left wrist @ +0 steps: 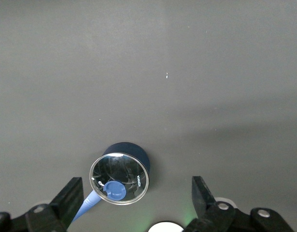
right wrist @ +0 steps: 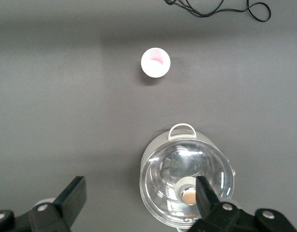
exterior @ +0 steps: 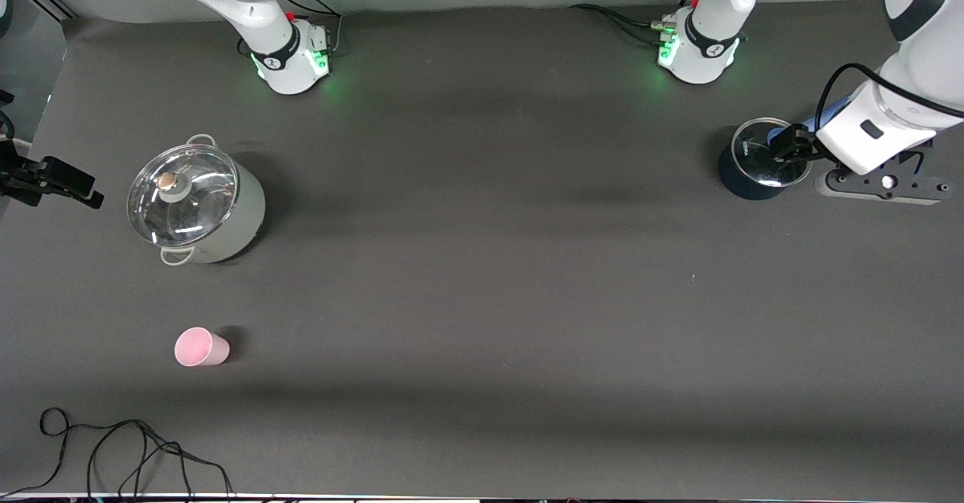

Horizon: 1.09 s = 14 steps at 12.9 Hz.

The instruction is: Transfer pink cup from left to right arm

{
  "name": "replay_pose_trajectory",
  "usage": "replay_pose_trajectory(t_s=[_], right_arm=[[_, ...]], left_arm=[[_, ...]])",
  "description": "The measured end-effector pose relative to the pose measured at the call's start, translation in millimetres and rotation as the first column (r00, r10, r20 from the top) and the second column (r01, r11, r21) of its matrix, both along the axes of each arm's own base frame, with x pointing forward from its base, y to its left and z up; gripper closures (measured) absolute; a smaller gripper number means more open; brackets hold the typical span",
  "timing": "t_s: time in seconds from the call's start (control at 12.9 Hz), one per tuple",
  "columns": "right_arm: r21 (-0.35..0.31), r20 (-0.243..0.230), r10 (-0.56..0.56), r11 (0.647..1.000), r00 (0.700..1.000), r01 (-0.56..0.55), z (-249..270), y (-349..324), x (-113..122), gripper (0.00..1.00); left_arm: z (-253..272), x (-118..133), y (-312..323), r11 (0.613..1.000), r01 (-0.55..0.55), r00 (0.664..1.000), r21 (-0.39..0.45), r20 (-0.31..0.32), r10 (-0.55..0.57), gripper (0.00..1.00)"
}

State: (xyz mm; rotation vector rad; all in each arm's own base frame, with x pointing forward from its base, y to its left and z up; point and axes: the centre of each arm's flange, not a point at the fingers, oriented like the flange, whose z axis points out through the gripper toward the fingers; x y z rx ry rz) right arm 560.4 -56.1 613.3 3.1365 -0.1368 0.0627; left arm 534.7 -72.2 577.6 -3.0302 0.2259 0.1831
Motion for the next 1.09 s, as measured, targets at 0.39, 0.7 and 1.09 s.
replay_pose_trajectory(t_s=[0.39, 0.7, 1.09], right_arm=[[0.000, 0.003, 0.000, 1.000, 1.000, 0.000, 1.6, 1.9, 0.2, 0.00], [0.004, -0.030, 0.000, 1.000, 1.000, 0.000, 1.9, 2.5, -4.7, 0.00], [0.018, -0.068, 0.004, 1.000, 0.998, -0.003, 7.6, 5.8, -11.3, 0.00]], left_arm=[[0.4, 0.6, -0.1, 1.000, 0.001, 1.000, -0.001, 0.005, -0.001, 0.00], [3.0, 4.6, 0.2, 1.000, 0.002, 0.999, -0.006, 0.039, -0.002, 0.00], [2.9, 4.9, 0.6, 1.000, 0.001, 0.999, -0.007, 0.040, -0.001, 0.00]])
